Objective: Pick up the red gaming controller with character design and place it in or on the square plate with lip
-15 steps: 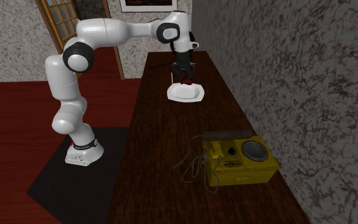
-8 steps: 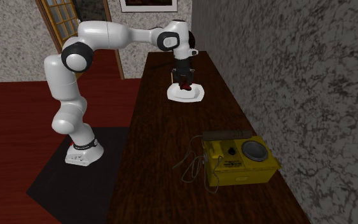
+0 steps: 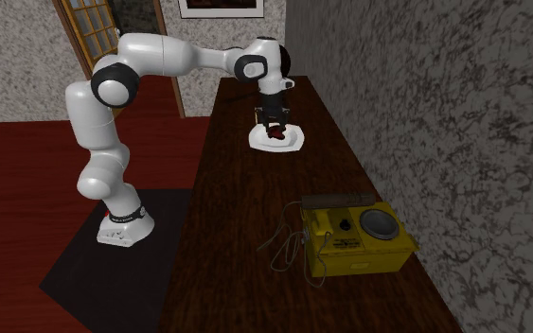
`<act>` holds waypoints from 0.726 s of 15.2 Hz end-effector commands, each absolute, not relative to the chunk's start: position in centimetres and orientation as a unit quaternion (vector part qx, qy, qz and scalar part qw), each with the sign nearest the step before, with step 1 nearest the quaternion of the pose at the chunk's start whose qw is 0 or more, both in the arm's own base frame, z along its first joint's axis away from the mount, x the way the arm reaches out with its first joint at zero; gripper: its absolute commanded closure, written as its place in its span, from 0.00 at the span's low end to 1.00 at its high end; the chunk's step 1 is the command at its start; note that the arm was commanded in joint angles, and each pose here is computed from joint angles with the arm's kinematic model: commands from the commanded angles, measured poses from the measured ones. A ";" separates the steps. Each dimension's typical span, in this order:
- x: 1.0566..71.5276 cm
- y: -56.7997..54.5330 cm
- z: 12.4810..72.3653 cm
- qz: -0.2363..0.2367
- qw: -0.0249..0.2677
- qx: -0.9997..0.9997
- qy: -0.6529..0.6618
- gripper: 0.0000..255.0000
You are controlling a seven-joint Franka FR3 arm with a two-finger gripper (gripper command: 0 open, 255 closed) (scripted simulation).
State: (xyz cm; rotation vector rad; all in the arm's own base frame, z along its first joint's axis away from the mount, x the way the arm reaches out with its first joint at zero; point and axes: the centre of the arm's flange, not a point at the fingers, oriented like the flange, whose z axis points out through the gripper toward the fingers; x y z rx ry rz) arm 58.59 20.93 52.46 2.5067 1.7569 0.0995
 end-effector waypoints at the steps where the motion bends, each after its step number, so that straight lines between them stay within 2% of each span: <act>1: 58.6 20.9 52.5 0.033 0.039 0.818 0.573 1.00; 3: 58.6 20.9 52.5 0.033 0.039 0.818 0.573 1.00; 4: 58.6 20.9 52.5 0.033 0.039 0.818 0.573 0.00; 9: 58.6 20.9 52.5 0.033 0.039 0.818 0.573 0.00; 11: 58.3 21.0 55.1 0.033 0.039 0.818 0.573 0.00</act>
